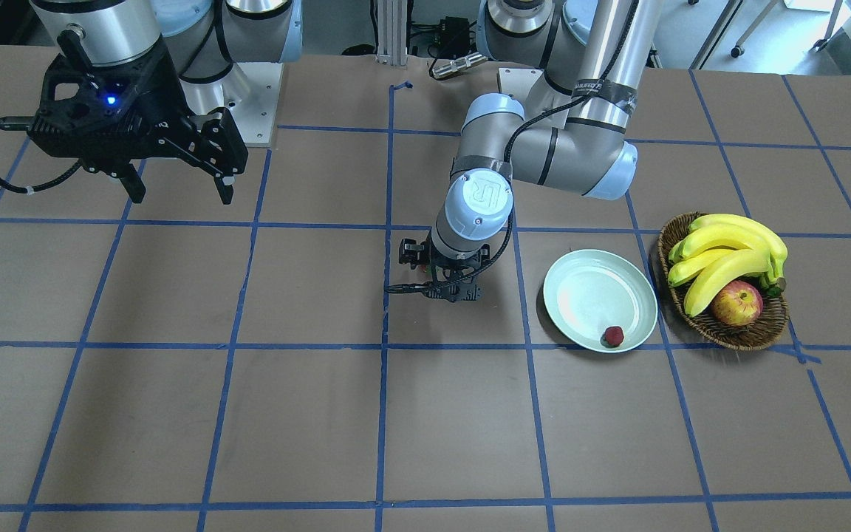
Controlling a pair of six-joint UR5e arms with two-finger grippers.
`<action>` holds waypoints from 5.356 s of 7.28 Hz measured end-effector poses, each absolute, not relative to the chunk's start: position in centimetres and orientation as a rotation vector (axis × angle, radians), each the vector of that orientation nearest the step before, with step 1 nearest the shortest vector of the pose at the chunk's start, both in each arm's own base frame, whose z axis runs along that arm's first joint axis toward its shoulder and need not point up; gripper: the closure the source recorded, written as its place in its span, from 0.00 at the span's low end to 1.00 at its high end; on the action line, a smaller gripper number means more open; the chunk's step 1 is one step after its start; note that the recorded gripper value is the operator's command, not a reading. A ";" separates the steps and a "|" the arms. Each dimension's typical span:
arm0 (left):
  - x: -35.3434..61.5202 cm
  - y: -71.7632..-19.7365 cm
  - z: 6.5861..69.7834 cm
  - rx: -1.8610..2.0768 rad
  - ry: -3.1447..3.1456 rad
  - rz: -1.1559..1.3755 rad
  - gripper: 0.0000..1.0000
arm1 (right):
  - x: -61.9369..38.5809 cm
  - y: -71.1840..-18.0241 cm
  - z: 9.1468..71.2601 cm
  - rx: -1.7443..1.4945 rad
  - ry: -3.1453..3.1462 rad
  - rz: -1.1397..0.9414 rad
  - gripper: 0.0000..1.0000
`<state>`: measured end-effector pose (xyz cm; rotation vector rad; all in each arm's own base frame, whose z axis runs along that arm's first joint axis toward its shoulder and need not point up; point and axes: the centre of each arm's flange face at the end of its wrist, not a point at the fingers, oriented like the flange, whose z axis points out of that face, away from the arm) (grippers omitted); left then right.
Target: Collect all strawberries into plate
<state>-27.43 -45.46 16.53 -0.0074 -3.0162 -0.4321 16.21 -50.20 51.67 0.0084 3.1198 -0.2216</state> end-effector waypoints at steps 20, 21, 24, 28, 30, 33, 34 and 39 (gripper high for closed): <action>-3.0 -54.6 22.9 0.012 -3.163 -0.561 0.00 | 16.2 -50.2 51.7 0.003 3.121 -0.219 0.00; -4.1 -54.5 23.5 0.032 -3.145 -0.533 0.00 | 16.2 -50.2 51.7 0.004 3.121 -0.219 0.00; -11.5 -53.1 24.8 0.320 -3.055 -0.480 0.00 | 16.2 -50.2 51.6 0.004 3.122 -0.217 0.00; -24.7 -46.0 21.4 0.526 -3.000 -0.537 0.00 | 16.1 -50.2 51.6 0.006 3.125 -0.215 0.00; -26.2 -43.0 18.8 0.483 -3.020 -0.545 0.00 | 16.1 -50.2 51.5 0.006 3.125 -0.213 0.00; -26.8 -40.8 17.1 0.443 -3.040 -0.579 0.00 | 16.1 -50.2 51.4 0.007 3.126 -0.210 0.00; -26.8 -40.4 16.7 0.419 -3.050 -0.591 0.00 | 16.1 -50.2 51.4 0.006 3.126 -0.211 0.00; -26.6 -40.0 16.3 0.295 -3.087 -0.599 1.00 | 16.2 -50.1 51.4 0.004 3.121 -0.210 0.00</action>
